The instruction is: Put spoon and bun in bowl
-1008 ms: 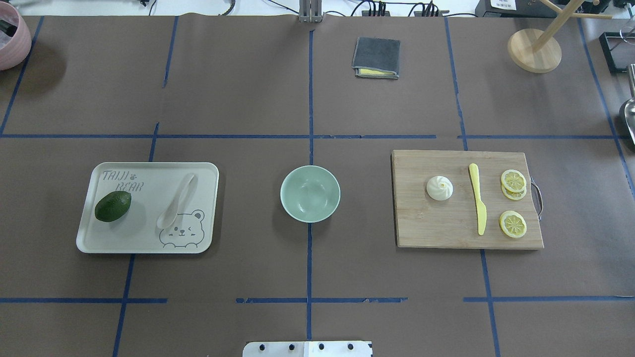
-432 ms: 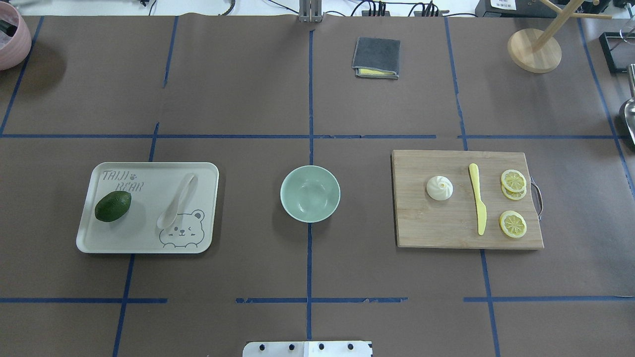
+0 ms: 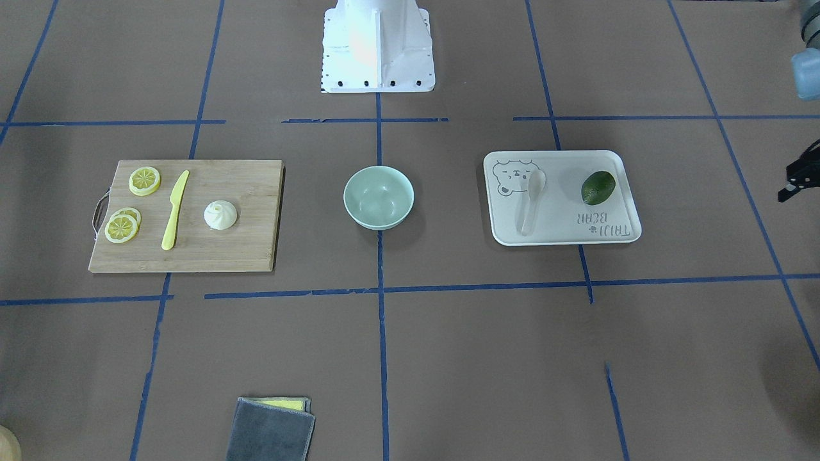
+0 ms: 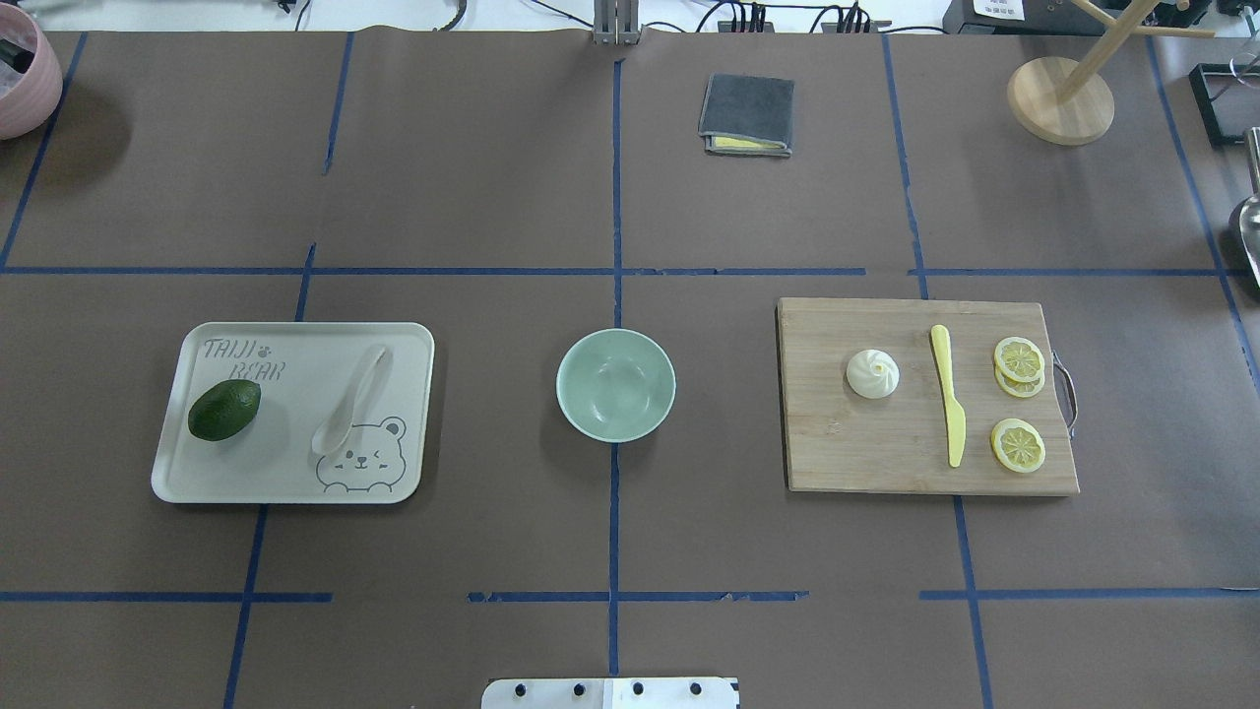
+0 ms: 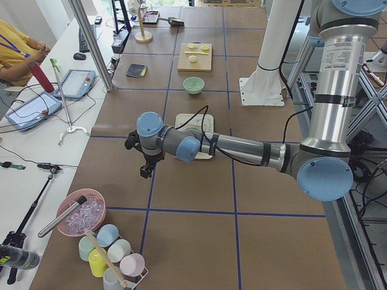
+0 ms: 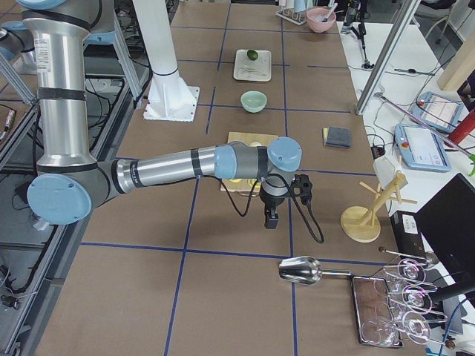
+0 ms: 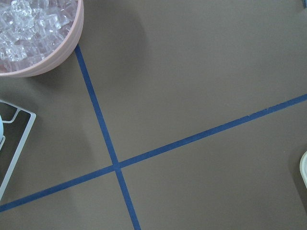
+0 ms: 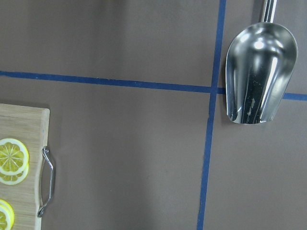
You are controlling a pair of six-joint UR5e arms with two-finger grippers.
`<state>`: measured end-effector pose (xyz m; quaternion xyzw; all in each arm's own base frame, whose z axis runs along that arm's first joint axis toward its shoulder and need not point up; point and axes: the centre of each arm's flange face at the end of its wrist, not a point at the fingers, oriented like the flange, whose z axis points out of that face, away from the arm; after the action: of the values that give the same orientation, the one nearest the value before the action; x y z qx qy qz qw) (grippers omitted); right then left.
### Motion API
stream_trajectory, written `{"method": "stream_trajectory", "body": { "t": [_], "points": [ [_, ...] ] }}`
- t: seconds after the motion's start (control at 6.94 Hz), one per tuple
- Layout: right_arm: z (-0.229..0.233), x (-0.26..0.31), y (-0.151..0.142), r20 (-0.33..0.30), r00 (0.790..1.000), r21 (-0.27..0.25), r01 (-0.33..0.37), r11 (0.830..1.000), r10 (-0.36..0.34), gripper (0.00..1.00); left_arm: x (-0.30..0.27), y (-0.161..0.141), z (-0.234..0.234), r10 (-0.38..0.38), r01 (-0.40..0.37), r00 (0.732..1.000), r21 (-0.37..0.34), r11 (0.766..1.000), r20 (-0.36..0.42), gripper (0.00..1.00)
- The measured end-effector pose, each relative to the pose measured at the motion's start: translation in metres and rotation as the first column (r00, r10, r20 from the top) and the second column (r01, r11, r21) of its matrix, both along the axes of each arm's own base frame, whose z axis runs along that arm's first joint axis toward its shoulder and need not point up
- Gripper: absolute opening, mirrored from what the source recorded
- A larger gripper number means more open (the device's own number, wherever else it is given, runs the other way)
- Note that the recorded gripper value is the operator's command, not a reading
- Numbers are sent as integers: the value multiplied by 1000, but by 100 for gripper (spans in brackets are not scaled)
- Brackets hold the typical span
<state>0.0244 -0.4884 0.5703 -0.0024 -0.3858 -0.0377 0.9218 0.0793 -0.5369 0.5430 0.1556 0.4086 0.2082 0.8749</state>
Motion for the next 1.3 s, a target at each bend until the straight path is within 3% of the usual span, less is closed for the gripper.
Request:
{"method": "stream_trajectory", "body": {
  "t": [0.43, 0.72, 1.3],
  "points": [
    [7, -1, 9, 25, 1000, -18, 0, 1000, 0, 100, 170, 44, -91, 48, -52, 991, -31, 998, -122, 100],
    [9, -2, 11, 31, 1000, -22, 0, 1000, 0, 100, 249, 60, -123, 30, -34, 994, -31, 999, -103, 97],
    [11, -2, 12, 32, 999, -29, -1, 1000, 2, 100, 335, 93, -147, -17, 14, 998, -64, 998, -59, 75]
  ]
}}
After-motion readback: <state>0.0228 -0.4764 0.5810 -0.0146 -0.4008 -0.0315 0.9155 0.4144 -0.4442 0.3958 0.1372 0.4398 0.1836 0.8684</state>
